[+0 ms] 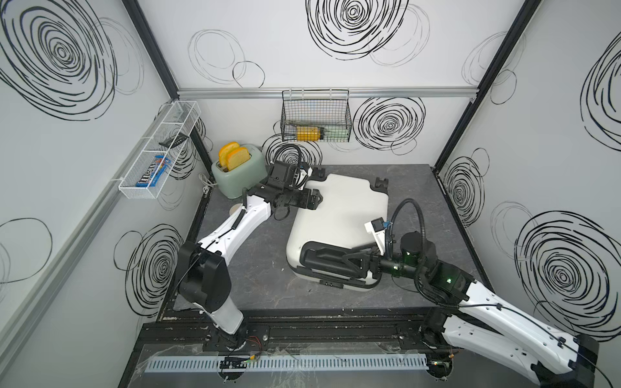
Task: Open the suitcase zippers
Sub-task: Adjust the suitcase at the center of the board.
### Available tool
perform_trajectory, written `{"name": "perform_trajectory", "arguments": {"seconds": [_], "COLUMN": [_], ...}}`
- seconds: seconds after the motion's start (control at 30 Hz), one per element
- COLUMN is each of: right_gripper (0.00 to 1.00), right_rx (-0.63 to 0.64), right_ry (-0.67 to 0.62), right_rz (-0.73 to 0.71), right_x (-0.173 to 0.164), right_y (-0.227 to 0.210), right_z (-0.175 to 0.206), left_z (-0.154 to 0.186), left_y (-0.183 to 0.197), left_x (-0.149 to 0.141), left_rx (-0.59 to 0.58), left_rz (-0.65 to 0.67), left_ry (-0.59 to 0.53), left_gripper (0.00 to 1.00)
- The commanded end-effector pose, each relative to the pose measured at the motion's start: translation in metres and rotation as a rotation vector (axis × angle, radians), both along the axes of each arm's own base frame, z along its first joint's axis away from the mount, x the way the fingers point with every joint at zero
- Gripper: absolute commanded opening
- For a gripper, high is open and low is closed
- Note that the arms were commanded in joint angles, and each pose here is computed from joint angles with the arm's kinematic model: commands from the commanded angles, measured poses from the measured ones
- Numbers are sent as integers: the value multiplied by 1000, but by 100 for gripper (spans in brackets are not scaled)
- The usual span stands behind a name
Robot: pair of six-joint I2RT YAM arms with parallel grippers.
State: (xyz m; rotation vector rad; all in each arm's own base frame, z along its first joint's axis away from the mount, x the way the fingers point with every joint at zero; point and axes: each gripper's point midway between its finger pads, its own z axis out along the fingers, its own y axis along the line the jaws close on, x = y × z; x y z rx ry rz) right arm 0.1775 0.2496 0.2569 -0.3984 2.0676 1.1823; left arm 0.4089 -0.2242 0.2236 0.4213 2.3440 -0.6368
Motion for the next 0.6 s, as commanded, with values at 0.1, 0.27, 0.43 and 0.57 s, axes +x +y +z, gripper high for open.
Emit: {"name": "perform_trajectory", "arguments": {"seconds": [0.1, 0.27, 0.43, 0.57], "right_gripper": [77, 77, 75, 75], "right_rx": [-121, -138, -70, -56], "right_ry": [35, 112, 173, 181], "right_rz": [-238, -297, -212, -135], "right_x": [30, 36, 30, 15], "right_y": [-78, -103, -84, -54], "right_z": [1, -13, -21, -27], "left_z": [17, 16, 10, 4], "left_y": [4, 7, 1, -9], "left_x": [-11, -16, -19, -18], "left_rx": [6, 20, 27, 34], "left_rz": [-9, -11, -34, -56], "left_ry": [-27, -27, -14, -7], "left_gripper": [92, 92, 92, 92]}}
